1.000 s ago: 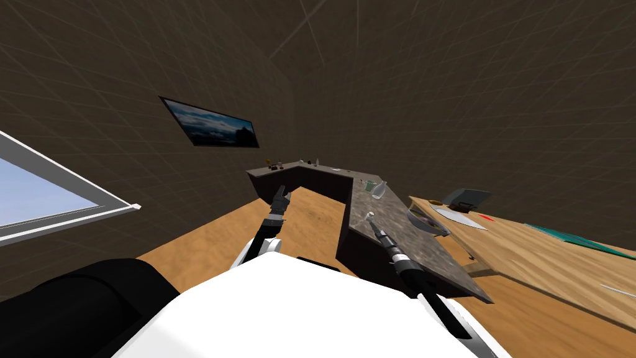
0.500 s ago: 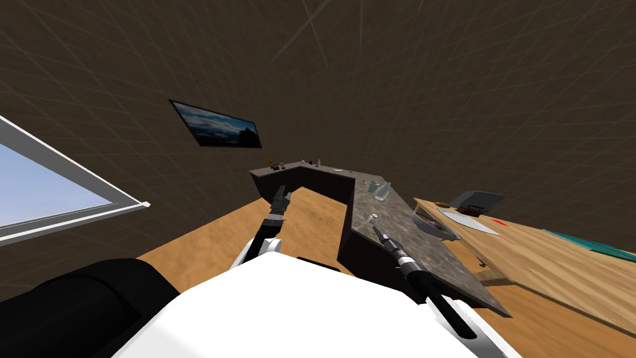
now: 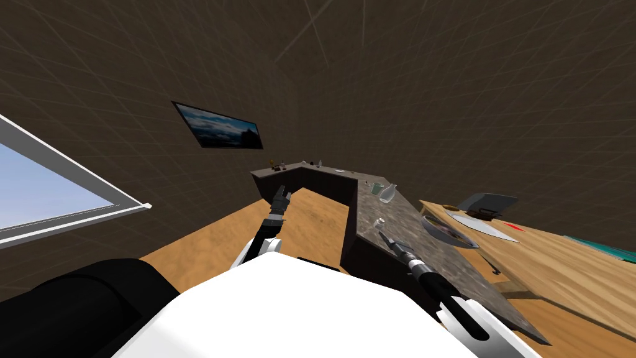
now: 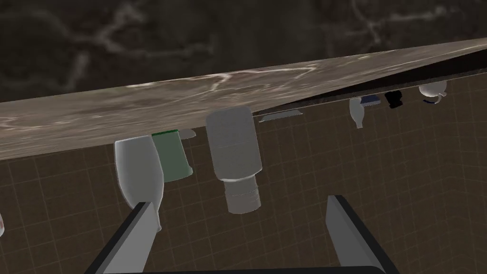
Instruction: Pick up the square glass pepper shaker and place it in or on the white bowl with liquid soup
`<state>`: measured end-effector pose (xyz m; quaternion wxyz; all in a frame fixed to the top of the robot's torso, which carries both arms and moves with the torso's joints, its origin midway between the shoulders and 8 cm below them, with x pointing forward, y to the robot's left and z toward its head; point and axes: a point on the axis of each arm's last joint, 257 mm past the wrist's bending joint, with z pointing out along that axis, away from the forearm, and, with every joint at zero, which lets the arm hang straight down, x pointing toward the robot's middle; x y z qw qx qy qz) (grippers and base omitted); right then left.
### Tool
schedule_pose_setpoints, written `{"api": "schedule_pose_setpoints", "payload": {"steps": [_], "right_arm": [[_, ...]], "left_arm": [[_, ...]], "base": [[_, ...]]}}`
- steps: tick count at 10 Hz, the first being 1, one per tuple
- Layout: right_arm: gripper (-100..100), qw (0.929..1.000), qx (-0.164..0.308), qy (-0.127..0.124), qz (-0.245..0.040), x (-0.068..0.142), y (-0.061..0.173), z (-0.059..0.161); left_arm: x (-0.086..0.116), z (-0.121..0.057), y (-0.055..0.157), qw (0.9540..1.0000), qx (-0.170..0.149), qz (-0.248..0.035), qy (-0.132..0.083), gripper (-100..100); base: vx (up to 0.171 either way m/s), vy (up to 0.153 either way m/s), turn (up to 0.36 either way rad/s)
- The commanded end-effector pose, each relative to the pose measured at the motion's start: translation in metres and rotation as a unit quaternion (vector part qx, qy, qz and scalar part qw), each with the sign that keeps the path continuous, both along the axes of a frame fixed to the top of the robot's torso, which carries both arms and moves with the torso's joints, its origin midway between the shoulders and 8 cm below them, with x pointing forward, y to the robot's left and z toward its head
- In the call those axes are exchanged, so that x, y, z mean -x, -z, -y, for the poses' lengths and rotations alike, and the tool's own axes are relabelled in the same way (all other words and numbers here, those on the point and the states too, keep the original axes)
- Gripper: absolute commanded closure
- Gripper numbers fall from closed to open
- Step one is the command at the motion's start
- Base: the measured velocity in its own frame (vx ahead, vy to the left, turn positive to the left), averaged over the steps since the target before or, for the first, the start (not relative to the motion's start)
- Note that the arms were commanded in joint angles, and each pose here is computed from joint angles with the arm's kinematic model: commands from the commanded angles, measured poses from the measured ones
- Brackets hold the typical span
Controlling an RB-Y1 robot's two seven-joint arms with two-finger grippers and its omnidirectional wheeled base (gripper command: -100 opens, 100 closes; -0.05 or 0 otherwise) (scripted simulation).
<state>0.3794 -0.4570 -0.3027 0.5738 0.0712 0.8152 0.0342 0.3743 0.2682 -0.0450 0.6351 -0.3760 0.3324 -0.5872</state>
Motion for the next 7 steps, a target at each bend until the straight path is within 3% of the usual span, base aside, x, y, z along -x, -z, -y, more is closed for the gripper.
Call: {"api": "schedule_pose_setpoints", "payload": {"steps": [1, 7], "right_arm": [[-100, 0.999, 0.04, -0.008, -0.014, 0.0, 0.004, 0.013], [-100, 0.9846, 0.163, -0.038, -0.051, -0.001, 0.004, 0.057]], "left_arm": [[0.0, 0.0, 0.0, 1.0, 0.0, 0.0, 0.0, 0], [0.0, 0.0, 0.0, 1.0, 0.0, 0.0, 0.0, 0]], "base": [[0.074, 0.086, -0.009], [0.079, 0.076, -0.014]]}}
